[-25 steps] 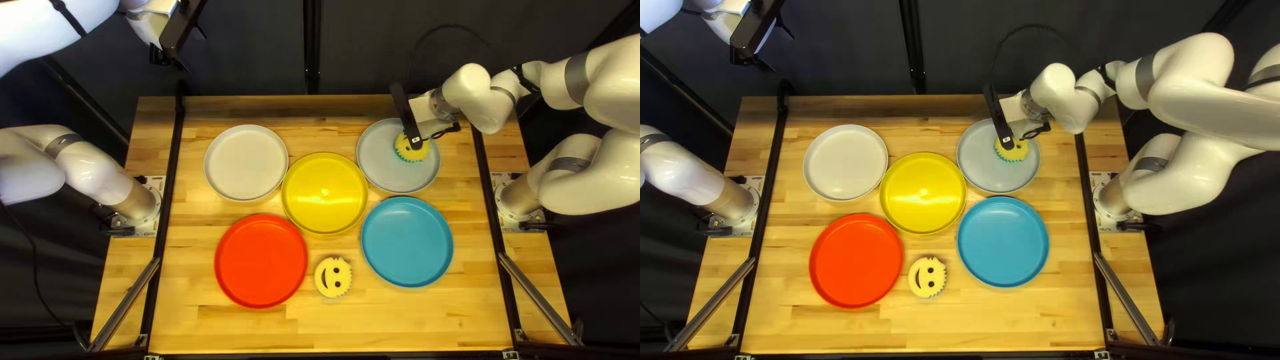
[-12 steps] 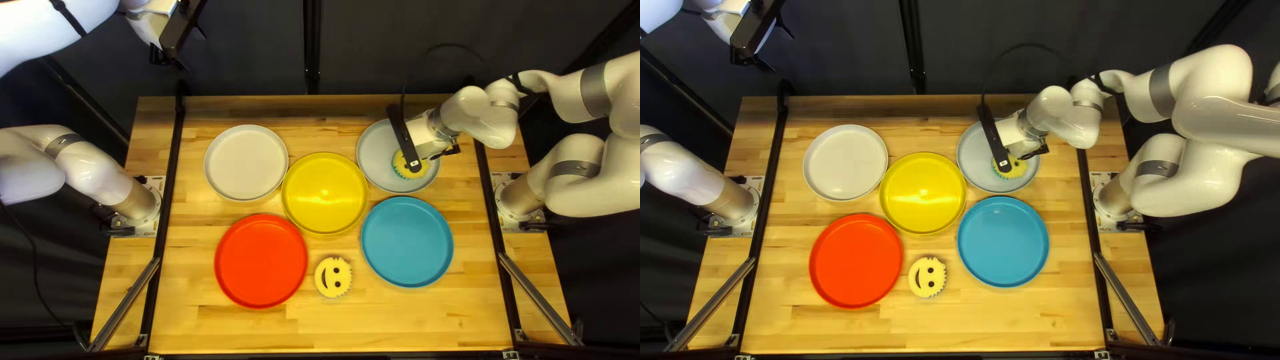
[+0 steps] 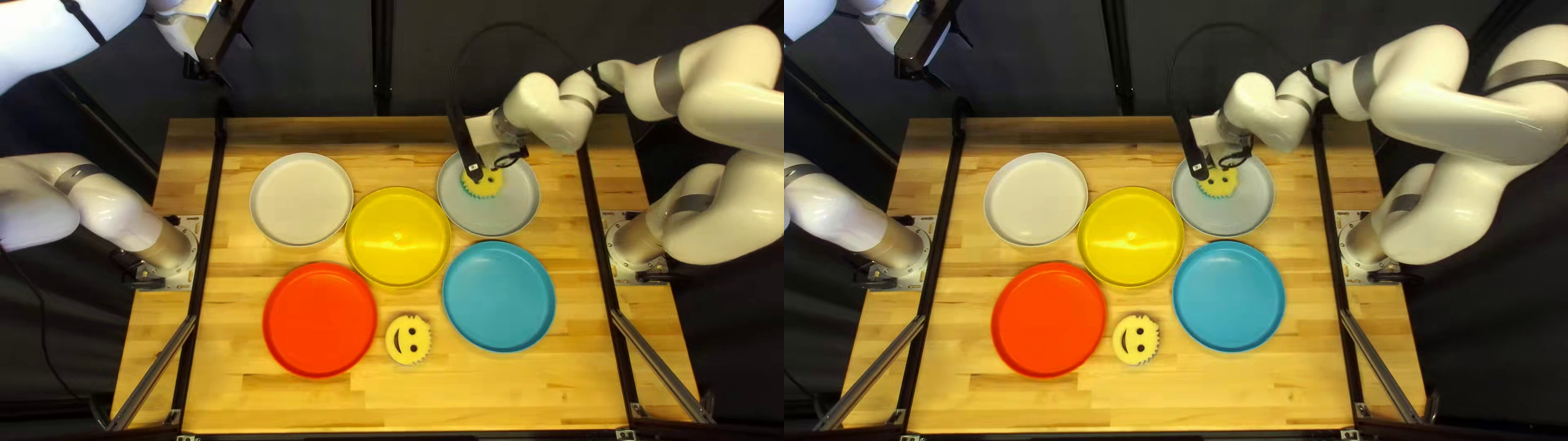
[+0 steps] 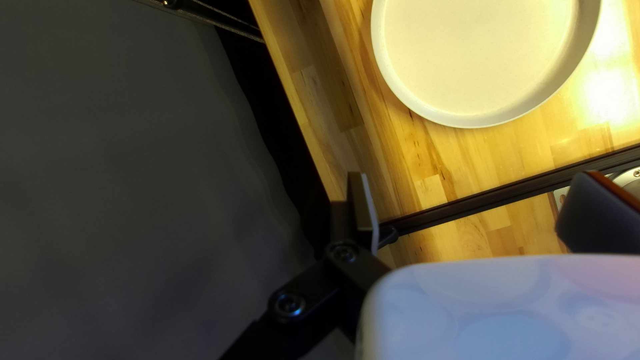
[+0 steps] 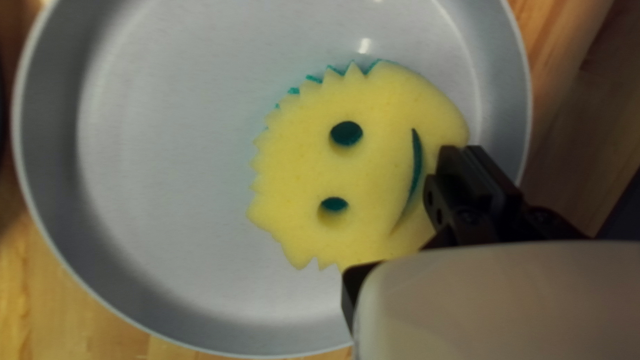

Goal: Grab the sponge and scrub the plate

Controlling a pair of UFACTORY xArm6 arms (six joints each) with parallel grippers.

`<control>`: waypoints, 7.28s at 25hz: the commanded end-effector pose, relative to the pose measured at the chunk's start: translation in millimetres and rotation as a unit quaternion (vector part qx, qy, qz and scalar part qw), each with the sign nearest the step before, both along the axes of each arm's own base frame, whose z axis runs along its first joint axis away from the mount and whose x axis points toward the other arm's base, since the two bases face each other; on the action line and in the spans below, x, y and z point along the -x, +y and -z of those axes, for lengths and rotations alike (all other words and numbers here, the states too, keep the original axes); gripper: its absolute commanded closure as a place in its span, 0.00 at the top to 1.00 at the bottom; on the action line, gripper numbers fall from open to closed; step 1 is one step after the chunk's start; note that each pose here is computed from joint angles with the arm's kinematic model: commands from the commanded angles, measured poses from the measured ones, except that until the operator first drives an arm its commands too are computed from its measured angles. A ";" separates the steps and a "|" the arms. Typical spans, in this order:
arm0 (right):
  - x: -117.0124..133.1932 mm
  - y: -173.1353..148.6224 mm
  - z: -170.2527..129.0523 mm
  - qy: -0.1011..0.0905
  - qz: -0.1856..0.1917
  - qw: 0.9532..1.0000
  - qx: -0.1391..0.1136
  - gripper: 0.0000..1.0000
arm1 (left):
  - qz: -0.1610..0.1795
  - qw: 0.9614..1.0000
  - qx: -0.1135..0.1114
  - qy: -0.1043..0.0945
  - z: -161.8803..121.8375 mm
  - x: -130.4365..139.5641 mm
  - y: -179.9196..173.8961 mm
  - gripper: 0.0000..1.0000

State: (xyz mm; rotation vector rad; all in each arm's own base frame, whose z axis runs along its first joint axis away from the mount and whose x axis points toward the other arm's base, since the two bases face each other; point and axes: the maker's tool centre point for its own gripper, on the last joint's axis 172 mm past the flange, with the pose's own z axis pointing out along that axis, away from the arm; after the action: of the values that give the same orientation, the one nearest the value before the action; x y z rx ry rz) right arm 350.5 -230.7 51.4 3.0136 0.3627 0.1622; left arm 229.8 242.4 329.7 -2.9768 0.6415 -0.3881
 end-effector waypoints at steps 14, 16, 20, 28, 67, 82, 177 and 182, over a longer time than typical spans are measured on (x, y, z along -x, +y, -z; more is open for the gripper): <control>-27.3 58.5 0.9 0.014 -0.005 1.000 0.008 0.00 | 0.000 1.000 0.000 0.000 0.0 0.0 0.0 1.00; -28.7 60.1 1.5 0.014 -0.007 1.000 0.009 0.00 | 0.000 1.000 0.000 0.000 0.0 0.0 0.0 1.00; -29.6 46.8 4.2 0.012 -0.007 1.000 0.009 0.00 | 0.000 1.000 0.000 0.000 0.0 0.0 0.0 1.00; -20.6 6.9 3.7 0.005 0.007 1.000 -0.001 0.00 | 0.000 1.000 0.000 0.000 0.0 0.0 0.0 1.00; -7.9 -0.5 -7.7 -0.011 0.010 1.000 0.008 0.00 | 0.000 1.000 0.000 0.000 0.0 0.0 0.0 1.00; -17.6 81.9 -3.2 -0.016 -0.024 0.999 0.030 0.00 | 0.000 1.000 0.000 0.000 0.0 0.0 0.0 1.00; 11.3 160.1 -65.2 0.040 -0.027 0.994 -0.095 0.00 | 0.000 1.000 0.000 0.000 0.0 0.0 0.0 1.00; 10.2 195.7 -68.0 0.046 -0.031 0.993 -0.105 0.00 | 0.000 1.000 0.000 0.000 0.0 0.0 0.0 1.00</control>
State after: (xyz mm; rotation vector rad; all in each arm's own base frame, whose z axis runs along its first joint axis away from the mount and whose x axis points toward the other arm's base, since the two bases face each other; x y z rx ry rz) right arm 339.6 -51.4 118.5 3.2188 0.4757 0.0749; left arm 229.8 242.4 329.7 -2.9768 0.6416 -0.3880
